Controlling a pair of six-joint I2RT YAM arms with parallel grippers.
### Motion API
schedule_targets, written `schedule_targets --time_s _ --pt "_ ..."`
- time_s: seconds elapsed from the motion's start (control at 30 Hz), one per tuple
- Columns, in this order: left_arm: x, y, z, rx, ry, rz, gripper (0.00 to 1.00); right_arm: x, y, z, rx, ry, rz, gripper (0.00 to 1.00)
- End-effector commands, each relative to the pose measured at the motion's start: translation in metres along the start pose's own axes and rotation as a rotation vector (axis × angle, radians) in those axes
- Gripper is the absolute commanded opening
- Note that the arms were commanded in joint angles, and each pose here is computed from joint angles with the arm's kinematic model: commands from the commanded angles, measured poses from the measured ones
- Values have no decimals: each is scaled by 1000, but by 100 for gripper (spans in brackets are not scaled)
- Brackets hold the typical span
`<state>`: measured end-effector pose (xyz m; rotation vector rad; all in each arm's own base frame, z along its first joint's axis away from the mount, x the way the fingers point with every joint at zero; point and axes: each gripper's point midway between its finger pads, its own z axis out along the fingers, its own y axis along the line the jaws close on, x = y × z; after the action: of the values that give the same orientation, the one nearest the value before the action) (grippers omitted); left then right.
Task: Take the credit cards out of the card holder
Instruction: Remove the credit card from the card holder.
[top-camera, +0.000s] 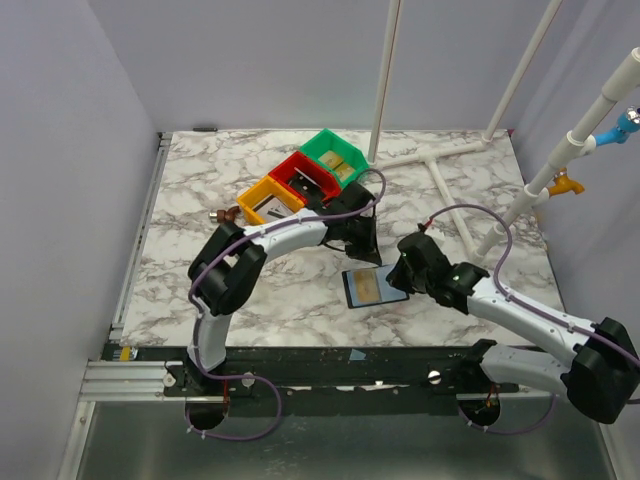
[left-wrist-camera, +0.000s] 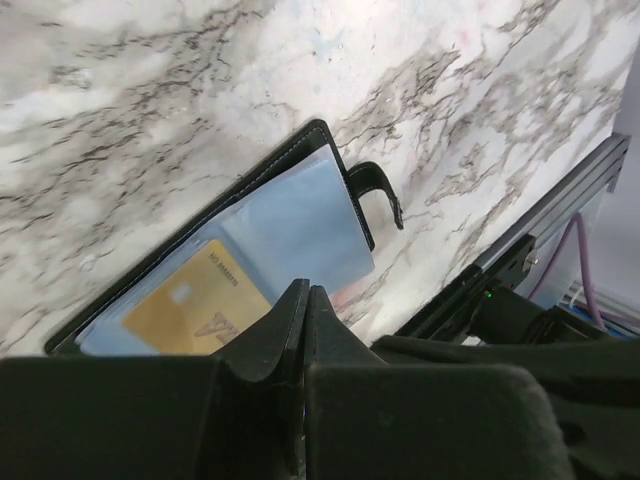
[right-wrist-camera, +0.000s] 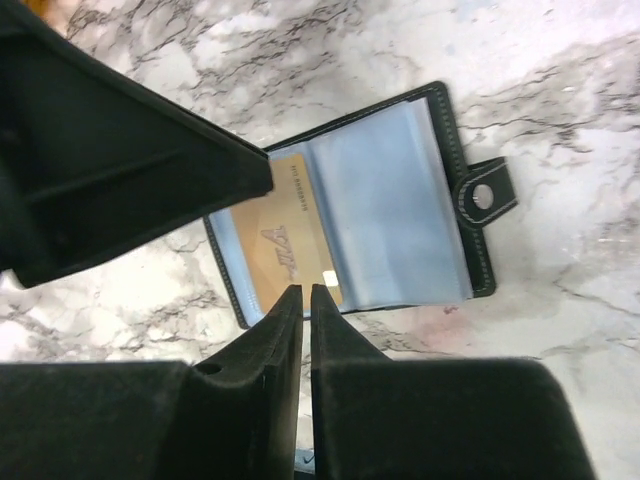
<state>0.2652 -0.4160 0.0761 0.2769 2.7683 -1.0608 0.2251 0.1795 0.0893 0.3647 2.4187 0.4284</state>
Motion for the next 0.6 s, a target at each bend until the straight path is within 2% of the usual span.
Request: schedule_targets --time_s 0.0,0.2,0.37,0.57 --pt "-3 7 -29 -29 -74 23 0 2 22 9 -103 31 5 12" --pt "18 38 -36 -62 -70 1 0 9 23 28 -141 91 22 20" --pt "32 49 -34 -60 -52 0 0 13 19 39 -165 128 30 21" --pt "38 53 -29 -54 -35 -5 0 20 16 47 -173 162 25 27"
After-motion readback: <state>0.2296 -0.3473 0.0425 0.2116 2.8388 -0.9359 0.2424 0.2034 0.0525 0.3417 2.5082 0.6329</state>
